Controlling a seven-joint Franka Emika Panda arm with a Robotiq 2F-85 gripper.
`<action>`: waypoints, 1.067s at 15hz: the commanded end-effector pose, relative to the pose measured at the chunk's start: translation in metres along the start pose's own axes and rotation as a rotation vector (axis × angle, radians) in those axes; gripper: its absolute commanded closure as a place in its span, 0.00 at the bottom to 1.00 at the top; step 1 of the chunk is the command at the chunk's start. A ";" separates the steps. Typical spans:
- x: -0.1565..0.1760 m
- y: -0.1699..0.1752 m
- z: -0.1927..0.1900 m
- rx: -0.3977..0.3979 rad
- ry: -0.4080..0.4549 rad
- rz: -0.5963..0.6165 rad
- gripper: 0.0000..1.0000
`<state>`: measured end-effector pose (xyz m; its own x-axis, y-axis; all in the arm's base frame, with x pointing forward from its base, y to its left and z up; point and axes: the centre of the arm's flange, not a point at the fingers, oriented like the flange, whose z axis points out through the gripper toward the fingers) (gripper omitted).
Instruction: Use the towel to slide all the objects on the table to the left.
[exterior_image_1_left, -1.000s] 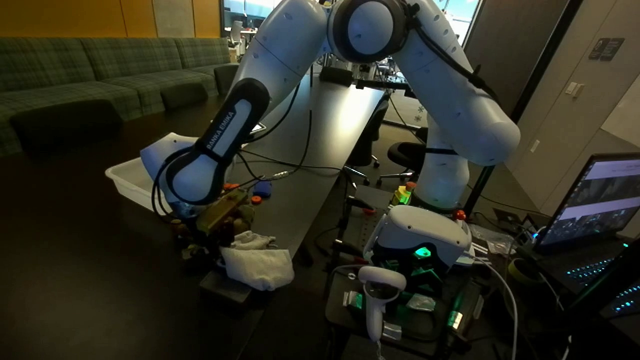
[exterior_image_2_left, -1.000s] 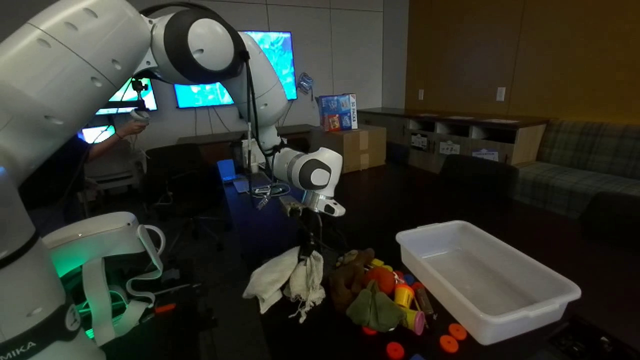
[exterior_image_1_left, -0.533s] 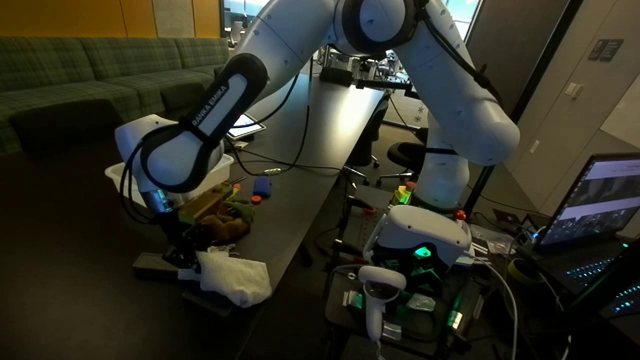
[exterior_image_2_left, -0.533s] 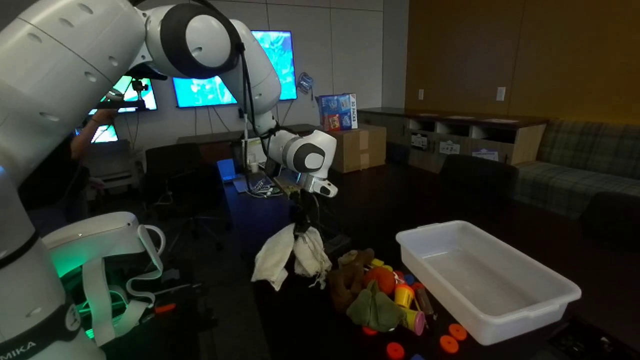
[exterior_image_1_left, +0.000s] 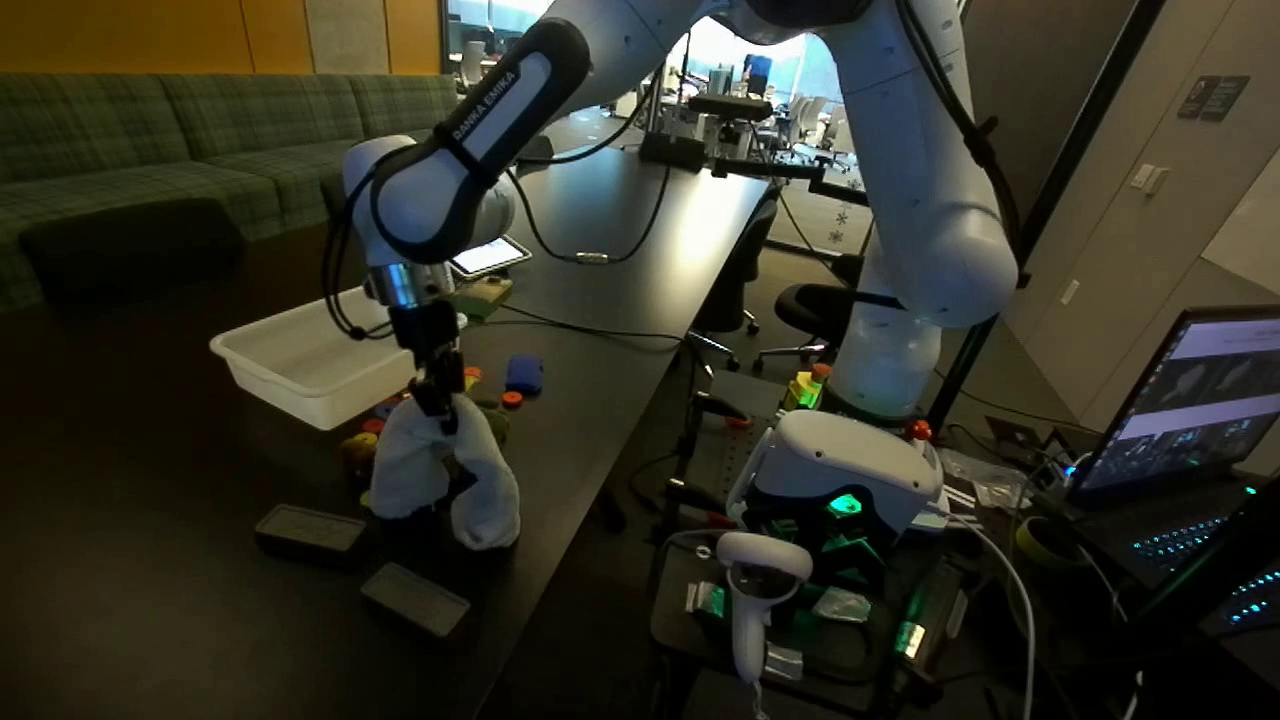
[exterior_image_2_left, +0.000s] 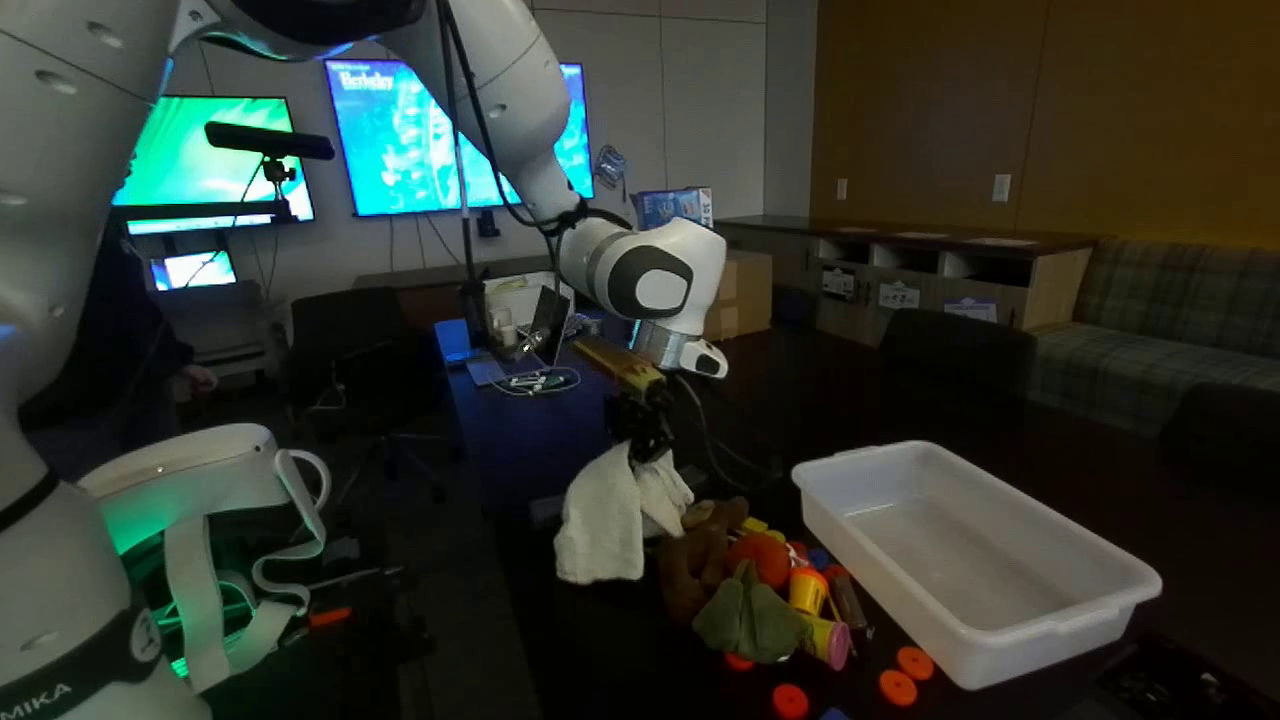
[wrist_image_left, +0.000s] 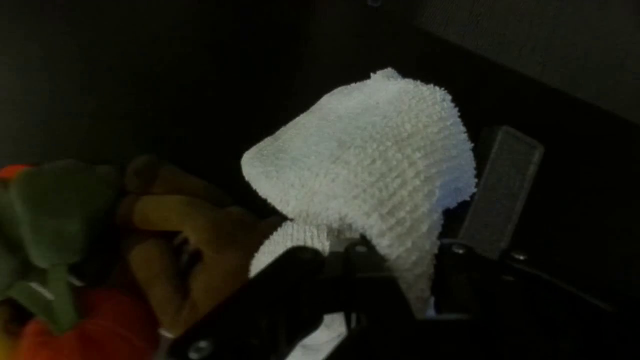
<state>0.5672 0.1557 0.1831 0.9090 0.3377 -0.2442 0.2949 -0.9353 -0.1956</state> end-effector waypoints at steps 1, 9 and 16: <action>-0.057 0.071 -0.040 -0.019 0.076 0.035 0.84; -0.131 0.247 -0.126 -0.218 0.255 0.407 0.84; -0.104 0.343 -0.079 -0.498 0.438 0.579 0.84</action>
<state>0.5655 -0.1889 0.2616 0.9785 -0.1455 0.1464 -0.1742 -0.9626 0.2075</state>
